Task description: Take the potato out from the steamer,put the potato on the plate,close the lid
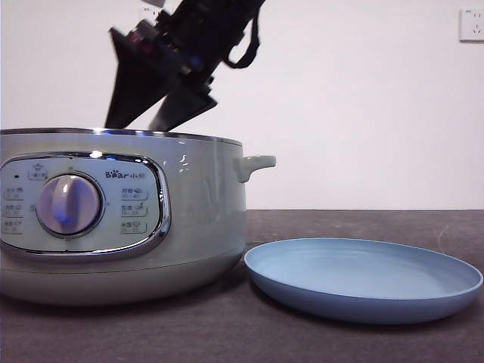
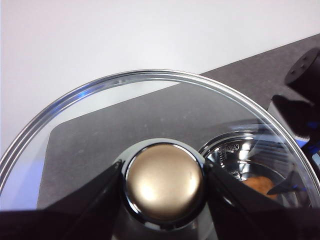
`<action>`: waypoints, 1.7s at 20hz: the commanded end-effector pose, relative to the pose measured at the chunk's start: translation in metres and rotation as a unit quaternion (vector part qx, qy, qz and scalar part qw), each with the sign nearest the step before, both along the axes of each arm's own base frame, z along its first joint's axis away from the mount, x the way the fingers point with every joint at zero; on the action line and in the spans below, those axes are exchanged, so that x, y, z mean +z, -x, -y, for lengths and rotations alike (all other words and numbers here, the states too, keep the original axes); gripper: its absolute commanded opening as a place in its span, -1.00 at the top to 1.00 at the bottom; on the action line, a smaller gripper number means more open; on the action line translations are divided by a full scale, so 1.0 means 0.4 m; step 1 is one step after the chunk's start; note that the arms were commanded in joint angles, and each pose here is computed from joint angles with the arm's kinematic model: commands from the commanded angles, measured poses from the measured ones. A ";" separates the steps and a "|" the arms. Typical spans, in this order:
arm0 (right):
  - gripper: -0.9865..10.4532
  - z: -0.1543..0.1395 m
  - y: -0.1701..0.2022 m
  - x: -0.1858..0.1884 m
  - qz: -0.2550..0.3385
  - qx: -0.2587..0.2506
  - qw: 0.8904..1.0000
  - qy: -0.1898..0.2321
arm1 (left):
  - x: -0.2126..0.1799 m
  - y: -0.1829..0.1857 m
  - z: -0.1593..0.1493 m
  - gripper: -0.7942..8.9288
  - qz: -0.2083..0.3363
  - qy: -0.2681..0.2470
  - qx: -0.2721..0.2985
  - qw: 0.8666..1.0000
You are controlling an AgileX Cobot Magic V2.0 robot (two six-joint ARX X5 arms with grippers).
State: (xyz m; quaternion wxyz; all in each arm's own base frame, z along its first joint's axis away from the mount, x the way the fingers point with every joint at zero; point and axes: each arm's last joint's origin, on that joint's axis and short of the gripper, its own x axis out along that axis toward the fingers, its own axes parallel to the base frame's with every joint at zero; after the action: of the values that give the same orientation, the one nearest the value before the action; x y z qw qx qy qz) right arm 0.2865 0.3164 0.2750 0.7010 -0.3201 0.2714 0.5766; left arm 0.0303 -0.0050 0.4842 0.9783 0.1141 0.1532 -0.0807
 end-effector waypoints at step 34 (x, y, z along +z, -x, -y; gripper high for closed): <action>0.85 0.471 0.227 0.546 0.093 -0.233 0.964 -0.085 | 0.036 -0.183 0.105 0.85 0.012 0.036 -0.102 0.994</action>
State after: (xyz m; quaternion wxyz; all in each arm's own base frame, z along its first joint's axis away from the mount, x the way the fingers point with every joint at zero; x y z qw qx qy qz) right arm 0.1965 0.1316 0.4922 0.8570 -0.2532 0.2173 0.3928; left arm 0.1089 -0.0496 0.4888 0.9641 0.1012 0.1672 -0.1795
